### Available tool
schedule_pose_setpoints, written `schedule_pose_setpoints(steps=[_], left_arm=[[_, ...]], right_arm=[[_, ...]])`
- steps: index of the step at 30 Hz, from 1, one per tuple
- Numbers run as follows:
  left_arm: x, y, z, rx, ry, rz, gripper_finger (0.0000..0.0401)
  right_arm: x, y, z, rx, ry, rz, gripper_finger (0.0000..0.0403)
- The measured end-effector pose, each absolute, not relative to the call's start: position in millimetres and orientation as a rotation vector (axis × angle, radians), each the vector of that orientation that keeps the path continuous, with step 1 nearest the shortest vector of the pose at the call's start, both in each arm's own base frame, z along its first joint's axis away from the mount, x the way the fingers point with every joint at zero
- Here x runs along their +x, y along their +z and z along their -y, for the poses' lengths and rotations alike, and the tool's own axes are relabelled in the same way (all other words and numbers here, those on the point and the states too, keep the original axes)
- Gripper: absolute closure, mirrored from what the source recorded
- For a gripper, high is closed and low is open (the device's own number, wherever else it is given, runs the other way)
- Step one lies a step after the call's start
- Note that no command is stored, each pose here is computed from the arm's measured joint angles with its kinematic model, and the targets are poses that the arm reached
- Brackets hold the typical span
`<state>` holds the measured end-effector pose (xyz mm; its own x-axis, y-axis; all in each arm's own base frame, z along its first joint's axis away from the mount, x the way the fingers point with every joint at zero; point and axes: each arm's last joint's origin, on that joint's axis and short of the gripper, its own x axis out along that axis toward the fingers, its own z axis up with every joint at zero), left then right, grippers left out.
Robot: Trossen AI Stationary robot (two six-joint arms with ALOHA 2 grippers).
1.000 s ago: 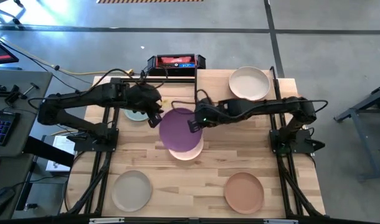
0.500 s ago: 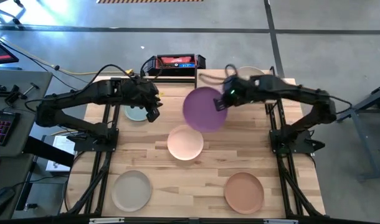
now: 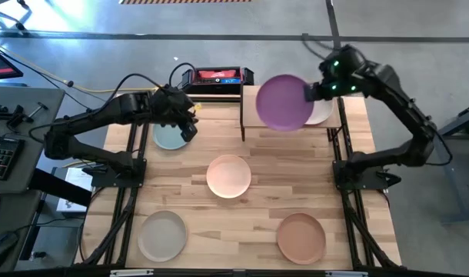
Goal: Place and stack plates onto a shelf
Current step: Stack the purple plate on top of the white plate on the shelf
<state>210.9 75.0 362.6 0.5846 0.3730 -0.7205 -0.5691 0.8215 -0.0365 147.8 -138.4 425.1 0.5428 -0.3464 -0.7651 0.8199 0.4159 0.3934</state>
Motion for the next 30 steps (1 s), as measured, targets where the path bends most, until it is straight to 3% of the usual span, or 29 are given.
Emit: schedule_pose_setpoints(steps=[4,14,30], left_arm=[[209.4,362.6,-79.3,-0.286,0.577,-0.767,0.0302],[206.5,362.6,-86.6,-0.301,0.611,-0.762,0.0302],[202.1,362.4,-96.8,-0.319,0.657,-0.757,0.0302]], right_arm=[[128.0,421.1,157.9,0.88,-0.804,-0.638,0.0403],[92.4,366.5,176.3,1.065,-0.835,-0.585,0.0403],[69.4,361.2,178.9,1.149,-0.844,-0.429,0.0403]])
